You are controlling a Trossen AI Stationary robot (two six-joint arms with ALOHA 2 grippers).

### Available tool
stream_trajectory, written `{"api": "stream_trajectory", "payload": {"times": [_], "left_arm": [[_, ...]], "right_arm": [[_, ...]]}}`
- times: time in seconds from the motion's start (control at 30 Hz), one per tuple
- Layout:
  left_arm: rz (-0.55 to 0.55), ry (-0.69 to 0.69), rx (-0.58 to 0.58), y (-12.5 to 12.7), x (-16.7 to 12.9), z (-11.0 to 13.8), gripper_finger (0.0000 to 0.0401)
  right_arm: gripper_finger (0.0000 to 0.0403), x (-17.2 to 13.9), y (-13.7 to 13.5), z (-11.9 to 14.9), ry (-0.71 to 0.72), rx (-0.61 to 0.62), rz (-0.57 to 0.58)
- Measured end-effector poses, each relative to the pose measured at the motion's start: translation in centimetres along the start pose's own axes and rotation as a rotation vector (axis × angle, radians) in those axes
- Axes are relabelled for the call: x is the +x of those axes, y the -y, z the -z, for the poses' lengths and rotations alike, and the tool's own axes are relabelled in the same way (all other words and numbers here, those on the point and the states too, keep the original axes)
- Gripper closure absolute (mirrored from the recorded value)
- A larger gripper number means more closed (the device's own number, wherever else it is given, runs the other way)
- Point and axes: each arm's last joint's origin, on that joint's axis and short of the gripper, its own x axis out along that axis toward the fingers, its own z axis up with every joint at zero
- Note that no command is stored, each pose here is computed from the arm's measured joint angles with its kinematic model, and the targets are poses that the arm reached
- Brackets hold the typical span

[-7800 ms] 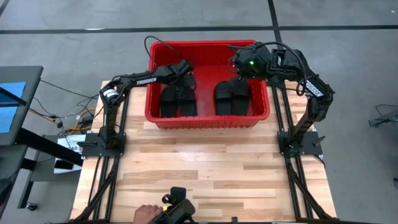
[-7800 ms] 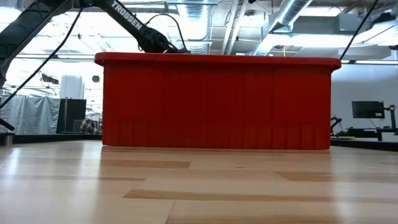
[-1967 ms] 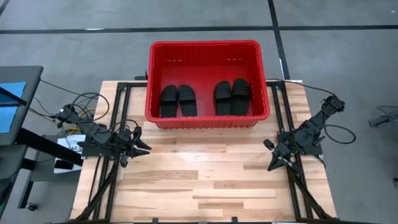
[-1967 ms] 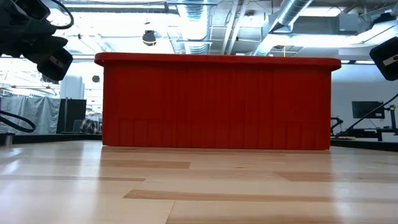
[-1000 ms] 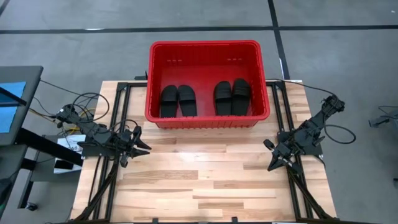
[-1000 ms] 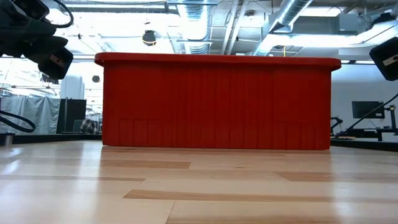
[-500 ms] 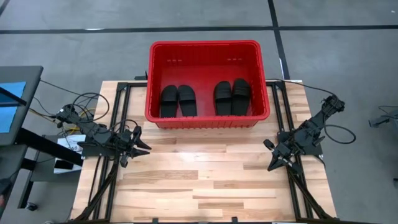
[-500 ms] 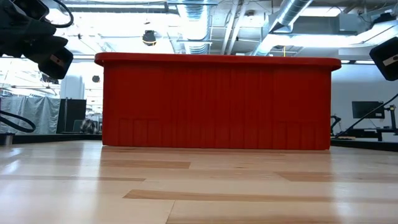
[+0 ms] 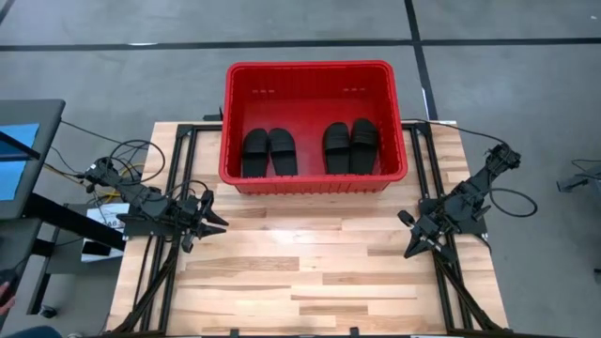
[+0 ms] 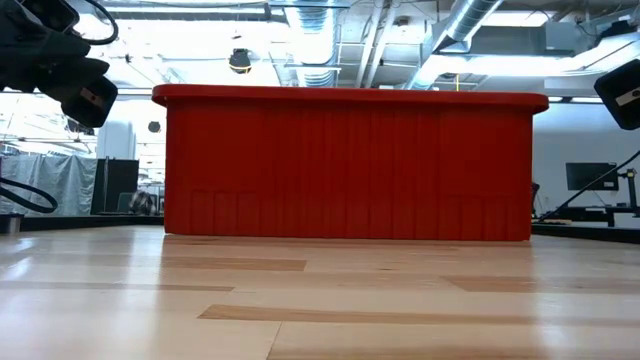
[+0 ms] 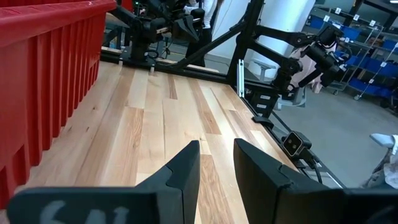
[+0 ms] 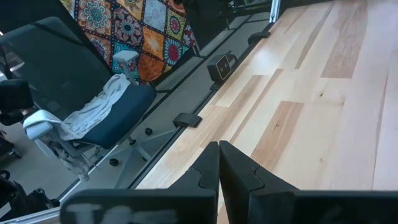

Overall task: Pick and place slides into bin
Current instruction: Return to Home Position

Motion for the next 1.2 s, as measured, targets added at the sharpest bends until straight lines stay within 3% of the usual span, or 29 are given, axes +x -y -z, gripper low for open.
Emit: {"api": "stream_trajectory", "payload": {"times": [1.2], "left_arm": [[0.000,-0.001,0.002,0.00,0.00,0.02,0.0312]], "right_arm": [[0.0403,0.00,0.00,0.00,0.000,0.000,0.000]]}}
